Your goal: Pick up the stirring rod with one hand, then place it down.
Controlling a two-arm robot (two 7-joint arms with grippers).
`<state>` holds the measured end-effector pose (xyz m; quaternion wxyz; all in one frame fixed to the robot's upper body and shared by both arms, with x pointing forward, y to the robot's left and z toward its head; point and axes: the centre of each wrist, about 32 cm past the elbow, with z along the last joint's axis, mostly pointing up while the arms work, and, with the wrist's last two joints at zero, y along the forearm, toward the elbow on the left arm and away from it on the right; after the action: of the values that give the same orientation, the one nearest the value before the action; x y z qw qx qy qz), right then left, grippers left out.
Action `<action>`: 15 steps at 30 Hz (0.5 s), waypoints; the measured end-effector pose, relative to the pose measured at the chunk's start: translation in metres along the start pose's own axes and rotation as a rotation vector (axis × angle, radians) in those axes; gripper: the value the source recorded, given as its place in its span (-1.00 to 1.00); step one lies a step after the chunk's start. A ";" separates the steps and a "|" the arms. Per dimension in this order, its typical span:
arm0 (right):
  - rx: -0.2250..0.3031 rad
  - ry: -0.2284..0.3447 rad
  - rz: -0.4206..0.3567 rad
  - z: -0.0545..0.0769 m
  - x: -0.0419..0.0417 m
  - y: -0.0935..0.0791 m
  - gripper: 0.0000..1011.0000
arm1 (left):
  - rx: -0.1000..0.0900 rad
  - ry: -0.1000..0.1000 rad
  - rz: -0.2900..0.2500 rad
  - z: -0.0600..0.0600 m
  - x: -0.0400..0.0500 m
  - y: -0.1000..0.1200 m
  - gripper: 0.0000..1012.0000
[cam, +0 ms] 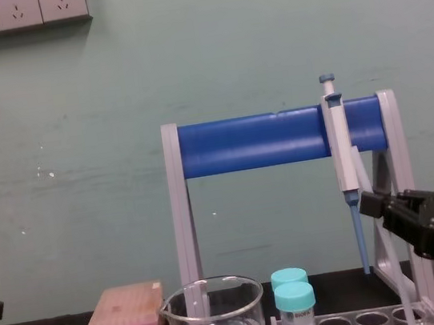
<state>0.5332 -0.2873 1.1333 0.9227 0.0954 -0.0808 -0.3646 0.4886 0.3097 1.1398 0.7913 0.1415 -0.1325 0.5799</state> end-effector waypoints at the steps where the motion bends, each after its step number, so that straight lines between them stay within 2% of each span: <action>1: -0.002 0.000 0.002 -0.001 0.0000 0.000 -0.88 | 0.000 0.000 0.000 0.000 0.0000 0.000 0.98; 15: -0.050 0.001 0.014 -0.013 0.0029 -0.001 -0.88 | 0.000 0.000 0.000 0.000 0.0000 0.000 0.98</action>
<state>0.5374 -0.2886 1.1210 0.9273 0.0719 -0.0719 -0.3602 0.4886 0.3097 1.1398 0.7913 0.1415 -0.1325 0.5799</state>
